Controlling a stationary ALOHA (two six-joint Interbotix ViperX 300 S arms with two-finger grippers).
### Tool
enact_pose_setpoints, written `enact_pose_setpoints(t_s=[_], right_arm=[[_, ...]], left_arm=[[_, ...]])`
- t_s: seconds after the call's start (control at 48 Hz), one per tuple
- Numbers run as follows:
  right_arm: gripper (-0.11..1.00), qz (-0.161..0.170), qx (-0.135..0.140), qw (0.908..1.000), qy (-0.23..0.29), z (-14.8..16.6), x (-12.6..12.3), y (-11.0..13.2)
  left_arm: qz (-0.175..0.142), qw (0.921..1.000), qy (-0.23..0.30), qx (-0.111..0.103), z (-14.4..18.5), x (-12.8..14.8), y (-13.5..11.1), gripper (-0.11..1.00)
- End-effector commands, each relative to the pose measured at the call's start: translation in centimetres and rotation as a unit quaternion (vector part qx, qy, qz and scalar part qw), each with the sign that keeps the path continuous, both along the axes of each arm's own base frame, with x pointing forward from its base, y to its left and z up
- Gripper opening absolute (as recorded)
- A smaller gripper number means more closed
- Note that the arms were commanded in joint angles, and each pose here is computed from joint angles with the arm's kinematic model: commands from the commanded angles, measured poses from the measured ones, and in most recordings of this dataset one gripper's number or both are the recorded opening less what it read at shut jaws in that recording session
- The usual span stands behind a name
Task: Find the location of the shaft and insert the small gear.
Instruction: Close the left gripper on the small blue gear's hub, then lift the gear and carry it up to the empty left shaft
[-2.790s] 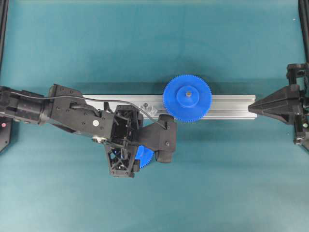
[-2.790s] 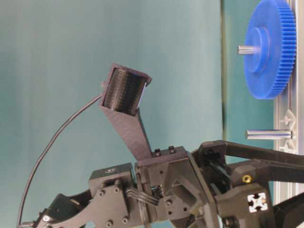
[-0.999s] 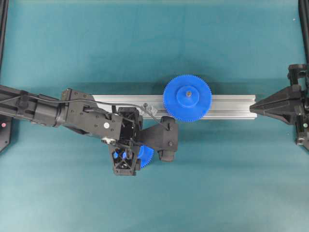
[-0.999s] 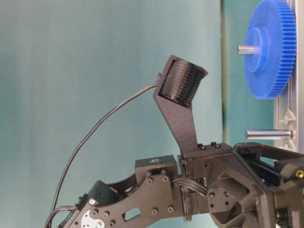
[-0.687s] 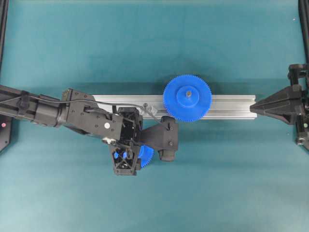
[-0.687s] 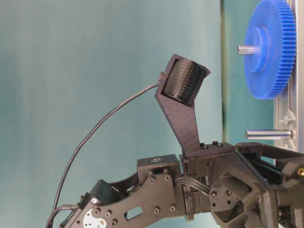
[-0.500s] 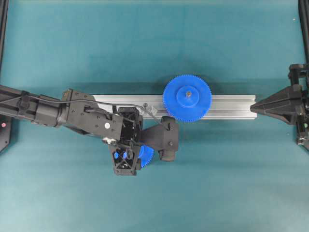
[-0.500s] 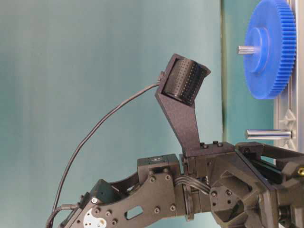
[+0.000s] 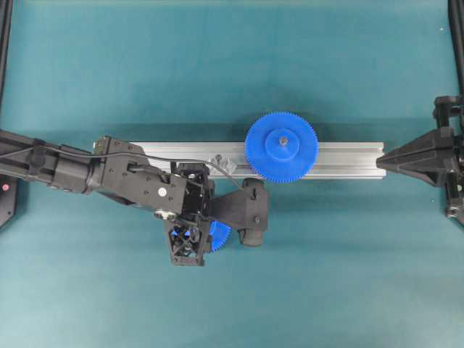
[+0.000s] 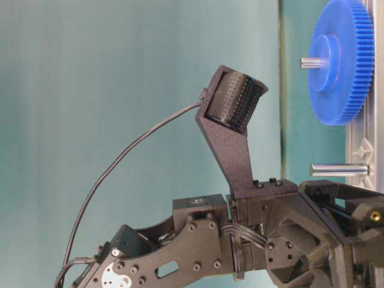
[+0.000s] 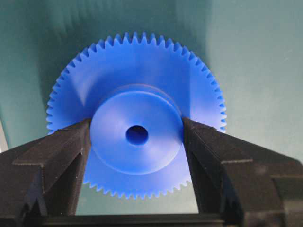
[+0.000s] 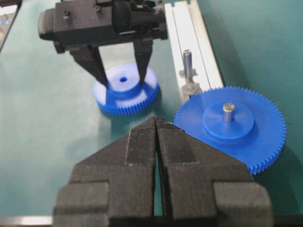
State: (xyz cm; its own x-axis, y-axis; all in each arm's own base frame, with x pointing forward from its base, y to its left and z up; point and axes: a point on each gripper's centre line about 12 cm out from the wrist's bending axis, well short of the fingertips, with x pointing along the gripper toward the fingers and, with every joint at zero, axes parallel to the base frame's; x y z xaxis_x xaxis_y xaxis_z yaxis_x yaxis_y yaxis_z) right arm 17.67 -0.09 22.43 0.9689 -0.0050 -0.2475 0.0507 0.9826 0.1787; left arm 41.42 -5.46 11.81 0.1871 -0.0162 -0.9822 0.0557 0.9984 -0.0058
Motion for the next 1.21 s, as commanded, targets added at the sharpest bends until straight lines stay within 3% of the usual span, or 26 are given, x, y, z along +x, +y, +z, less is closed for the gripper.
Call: enact_pose_setpoints(t_s=[0.0,0.437,1.187], right_arm=[[-0.01,-0.002,0.004,1.0000,-0.005,0.4,0.2,0.0],[-0.01,-0.002,0.005,1.0000,-0.005,0.4,0.2,0.0],[-0.01,-0.005,0.013,0.9999,-0.004,0.3,0.2,-0.1]], left_arm=[[-0.005,1.0000,0.001,0.001,0.2,-0.1,-0.2,0.64],[-0.012,0.9990,-0.044,-0.001,3.9,0.5,-0.3,0.64],[-0.018,0.9993,-0.033,0.003,11.4,-0.3,-0.1,0.64]])
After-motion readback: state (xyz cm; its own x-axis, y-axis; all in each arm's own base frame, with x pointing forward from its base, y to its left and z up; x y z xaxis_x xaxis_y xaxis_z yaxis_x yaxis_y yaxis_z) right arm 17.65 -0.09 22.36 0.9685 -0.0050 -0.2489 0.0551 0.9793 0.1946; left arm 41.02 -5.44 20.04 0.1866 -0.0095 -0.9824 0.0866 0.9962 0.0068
